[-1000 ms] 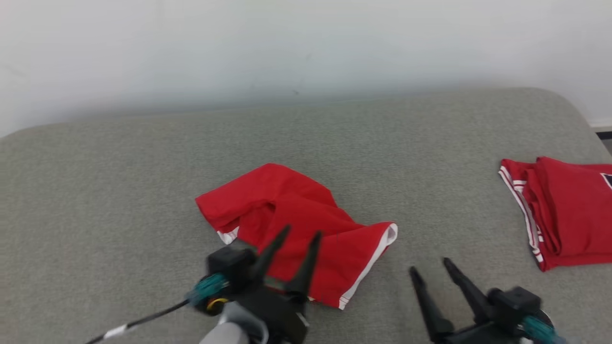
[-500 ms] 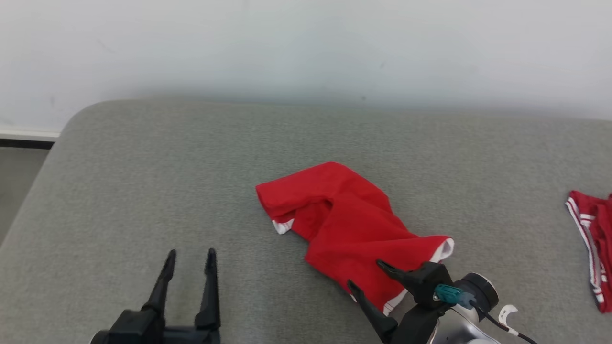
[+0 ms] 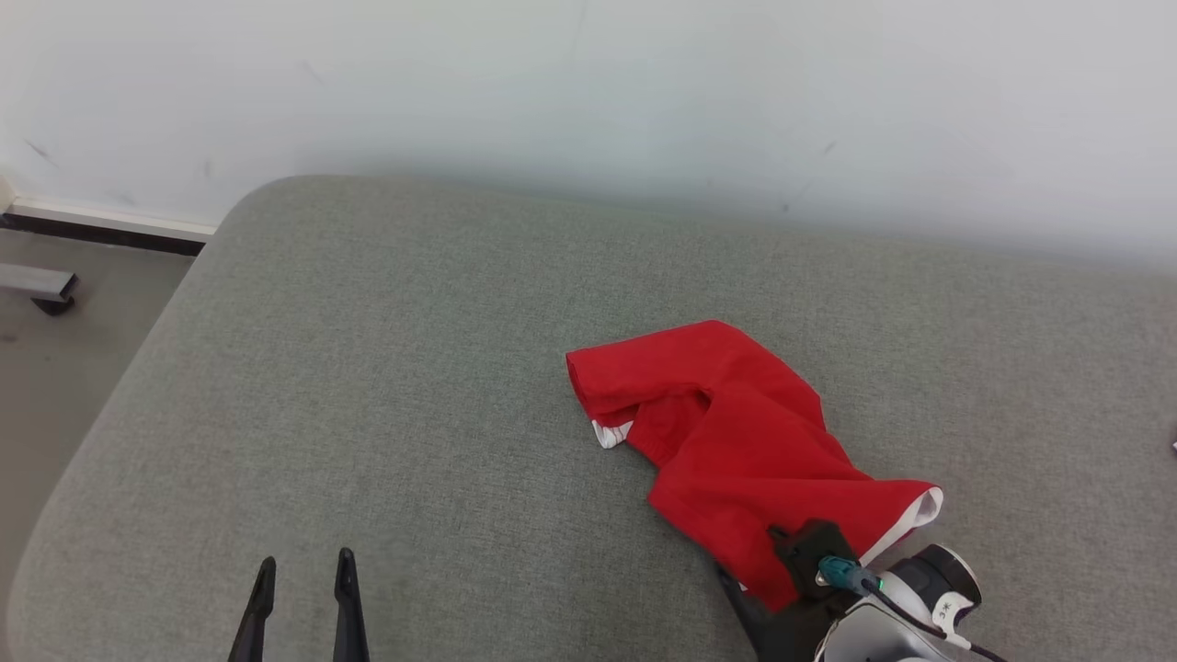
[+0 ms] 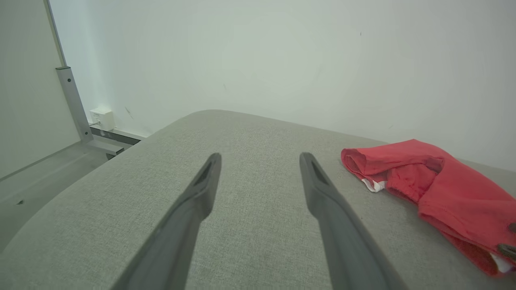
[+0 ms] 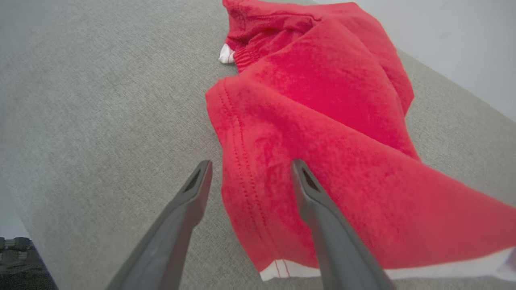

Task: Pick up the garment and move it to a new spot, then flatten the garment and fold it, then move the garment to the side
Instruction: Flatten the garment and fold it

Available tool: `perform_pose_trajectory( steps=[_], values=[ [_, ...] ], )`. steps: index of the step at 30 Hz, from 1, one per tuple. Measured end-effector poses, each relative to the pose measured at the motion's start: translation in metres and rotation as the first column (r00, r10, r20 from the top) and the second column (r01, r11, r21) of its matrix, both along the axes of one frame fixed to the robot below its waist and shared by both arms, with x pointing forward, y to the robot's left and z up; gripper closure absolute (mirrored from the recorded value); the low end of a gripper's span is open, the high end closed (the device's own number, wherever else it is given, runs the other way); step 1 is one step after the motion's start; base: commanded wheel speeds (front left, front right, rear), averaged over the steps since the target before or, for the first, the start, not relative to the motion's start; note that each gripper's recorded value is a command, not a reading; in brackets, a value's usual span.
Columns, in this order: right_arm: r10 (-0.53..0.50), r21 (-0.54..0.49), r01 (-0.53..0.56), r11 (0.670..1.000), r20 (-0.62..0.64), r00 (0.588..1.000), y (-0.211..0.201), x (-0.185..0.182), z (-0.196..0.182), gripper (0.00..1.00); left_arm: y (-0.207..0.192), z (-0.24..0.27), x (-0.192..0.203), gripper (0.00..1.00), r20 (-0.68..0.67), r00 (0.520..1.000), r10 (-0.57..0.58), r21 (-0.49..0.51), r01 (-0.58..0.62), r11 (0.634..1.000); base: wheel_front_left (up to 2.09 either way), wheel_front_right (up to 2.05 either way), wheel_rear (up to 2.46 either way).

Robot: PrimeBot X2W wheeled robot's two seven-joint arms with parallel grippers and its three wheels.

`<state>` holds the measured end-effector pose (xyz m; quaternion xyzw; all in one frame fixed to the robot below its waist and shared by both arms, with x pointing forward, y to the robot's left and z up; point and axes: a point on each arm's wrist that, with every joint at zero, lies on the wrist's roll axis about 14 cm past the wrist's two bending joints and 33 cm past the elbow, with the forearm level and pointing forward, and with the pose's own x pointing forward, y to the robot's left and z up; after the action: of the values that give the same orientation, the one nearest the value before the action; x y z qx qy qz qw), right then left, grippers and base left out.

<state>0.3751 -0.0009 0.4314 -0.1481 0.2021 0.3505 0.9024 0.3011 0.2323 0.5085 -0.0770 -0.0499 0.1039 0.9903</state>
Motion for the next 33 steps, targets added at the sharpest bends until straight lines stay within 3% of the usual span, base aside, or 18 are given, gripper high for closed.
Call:
perform_pose_trajectory(
  steps=[9,10,11,13,20,24,28,31,33],
  values=[
    [-0.042,-0.059,0.041,0.997,-0.017,0.999,-0.011,0.005,-0.024,0.00,0.004,-0.007,0.000,0.00,-0.024,1.000,-0.001,0.001,0.001,1.000,0.00,0.00,0.00],
    [-0.046,-0.054,0.045,0.998,-0.015,0.999,-0.011,0.006,-0.024,0.34,0.003,-0.008,0.001,0.00,-0.026,1.000,-0.003,0.000,0.003,1.000,0.00,0.00,0.00],
    [-0.052,-0.041,0.052,0.998,-0.011,0.999,-0.010,0.008,-0.022,0.60,0.003,-0.009,0.002,0.00,-0.028,1.000,-0.004,-0.005,0.004,1.000,0.00,0.00,0.00],
    [-0.060,-0.009,0.060,0.998,0.007,0.998,-0.007,0.011,-0.016,1.00,0.002,-0.009,0.003,0.00,-0.029,1.000,-0.007,-0.012,0.007,1.000,0.00,0.00,0.00],
    [-0.072,0.132,0.060,0.989,0.088,0.994,0.009,0.018,0.024,1.00,0.000,-0.011,0.006,0.00,-0.033,0.999,-0.011,-0.021,0.010,1.000,0.00,0.00,0.00],
    [-0.094,0.291,0.047,0.956,0.150,0.984,0.020,0.023,0.073,1.00,0.000,-0.010,0.009,0.00,-0.028,1.000,-0.012,-0.020,0.012,1.000,0.00,0.00,0.00],
    [-0.150,0.527,0.038,0.849,0.172,0.974,0.019,0.031,0.138,1.00,-0.005,-0.010,0.015,0.00,-0.026,0.999,-0.034,-0.020,0.033,0.999,0.00,0.00,0.00],
    [-0.206,0.652,0.008,0.758,0.228,0.951,0.004,0.036,0.188,1.00,-0.012,-0.009,0.020,0.00,-0.023,0.998,-0.058,-0.022,0.058,0.998,0.00,0.00,0.00],
    [-0.272,0.698,0.035,0.715,0.233,0.934,-0.018,0.040,0.203,1.00,-0.017,-0.009,0.024,0.00,-0.020,0.997,-0.076,-0.022,0.076,0.997,0.00,0.00,0.00]
  ],
)
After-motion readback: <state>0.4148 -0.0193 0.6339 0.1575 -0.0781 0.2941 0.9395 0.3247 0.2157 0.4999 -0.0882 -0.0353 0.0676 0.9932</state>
